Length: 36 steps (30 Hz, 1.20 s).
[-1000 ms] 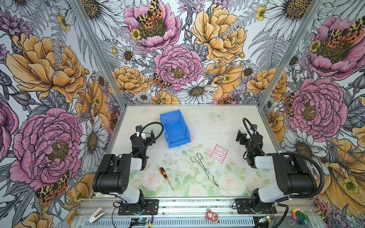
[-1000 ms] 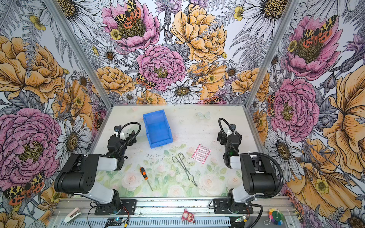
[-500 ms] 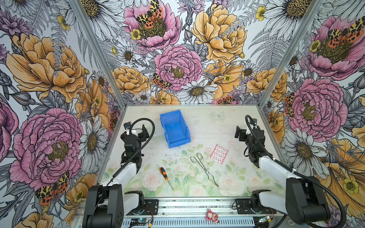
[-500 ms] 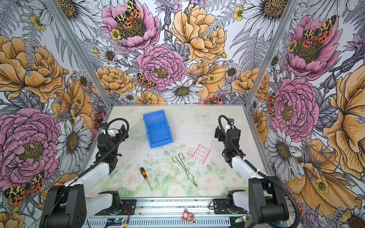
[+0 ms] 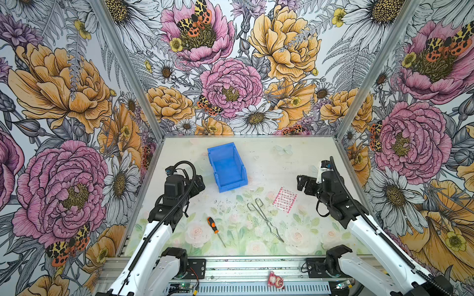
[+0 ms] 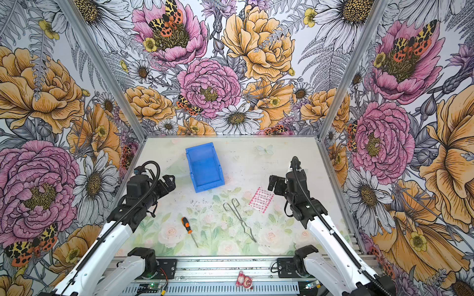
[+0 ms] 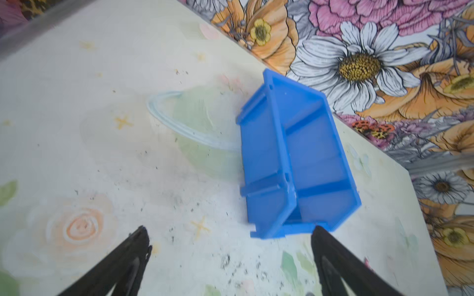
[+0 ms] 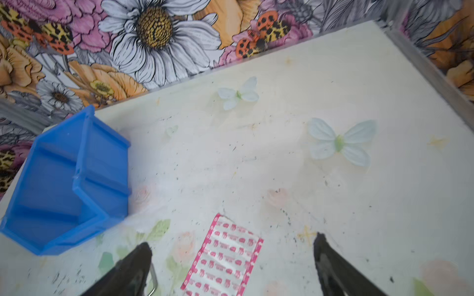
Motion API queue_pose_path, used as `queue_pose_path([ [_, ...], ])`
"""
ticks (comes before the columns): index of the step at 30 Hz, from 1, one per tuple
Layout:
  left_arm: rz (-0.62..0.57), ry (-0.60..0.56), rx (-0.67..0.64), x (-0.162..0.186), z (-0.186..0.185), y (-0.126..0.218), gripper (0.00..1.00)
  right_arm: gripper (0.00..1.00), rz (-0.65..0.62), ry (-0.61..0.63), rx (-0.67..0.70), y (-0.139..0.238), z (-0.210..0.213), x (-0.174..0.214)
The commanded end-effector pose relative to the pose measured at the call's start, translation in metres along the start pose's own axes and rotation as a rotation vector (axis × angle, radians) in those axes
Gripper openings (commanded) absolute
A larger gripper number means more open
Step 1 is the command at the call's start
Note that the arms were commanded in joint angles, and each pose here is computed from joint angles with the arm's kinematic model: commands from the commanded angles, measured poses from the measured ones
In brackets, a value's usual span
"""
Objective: Put the screwdriver in the bin
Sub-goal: 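Move the left gripper over the orange-handled screwdriver while the right arm advances toward the tongs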
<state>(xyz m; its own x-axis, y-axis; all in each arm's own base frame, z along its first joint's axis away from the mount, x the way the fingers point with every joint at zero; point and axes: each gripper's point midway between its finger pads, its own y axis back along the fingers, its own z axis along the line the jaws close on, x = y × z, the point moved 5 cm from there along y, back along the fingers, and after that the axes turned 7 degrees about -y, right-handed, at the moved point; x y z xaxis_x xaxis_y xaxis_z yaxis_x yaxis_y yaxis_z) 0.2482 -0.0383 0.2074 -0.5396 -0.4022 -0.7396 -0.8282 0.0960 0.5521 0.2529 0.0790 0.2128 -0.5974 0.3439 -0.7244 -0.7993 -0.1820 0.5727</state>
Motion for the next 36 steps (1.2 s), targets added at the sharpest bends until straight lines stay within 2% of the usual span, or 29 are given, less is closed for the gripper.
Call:
queue_pose_path([
  [1, 0.190, 0.037, -0.008, 0.042, 0.000, 0.018, 0.99, 1.00, 0.070, 0.064, -0.074, 0.016, 0.024, 0.018],
  [6, 0.281, 0.035, -0.021, 0.072, -0.008, 0.035, 0.99, 0.99, 0.125, 0.298, -0.201, 0.024, 0.065, 0.041],
  [12, 0.377, 0.059, -0.078, 0.107, -0.006, 0.038, 0.99, 0.99, 0.218, 0.580, -0.357, 0.028, 0.108, 0.073],
  [17, 0.416, 0.077, -0.143, 0.120, -0.002, 0.031, 0.99, 0.99, 0.261, 0.718, -0.467, 0.030, 0.130, 0.093],
  [21, 0.440, 0.083, -0.205, 0.128, 0.003, 0.024, 0.98, 0.99, 0.271, 0.778, -0.544, 0.033, 0.142, 0.101],
  [25, 0.443, 0.074, -0.260, 0.131, 0.006, 0.016, 0.91, 0.99, 0.252, 0.788, -0.603, 0.033, 0.148, 0.104],
  [32, 0.474, 0.094, -0.284, 0.142, 0.003, 0.010, 0.80, 0.99, 0.257, 0.810, -0.638, 0.032, 0.155, 0.105],
  [36, 0.487, 0.093, -0.285, 0.146, -0.001, 0.002, 0.78, 1.00, 0.242, 0.837, -0.616, 0.031, 0.149, 0.107],
])
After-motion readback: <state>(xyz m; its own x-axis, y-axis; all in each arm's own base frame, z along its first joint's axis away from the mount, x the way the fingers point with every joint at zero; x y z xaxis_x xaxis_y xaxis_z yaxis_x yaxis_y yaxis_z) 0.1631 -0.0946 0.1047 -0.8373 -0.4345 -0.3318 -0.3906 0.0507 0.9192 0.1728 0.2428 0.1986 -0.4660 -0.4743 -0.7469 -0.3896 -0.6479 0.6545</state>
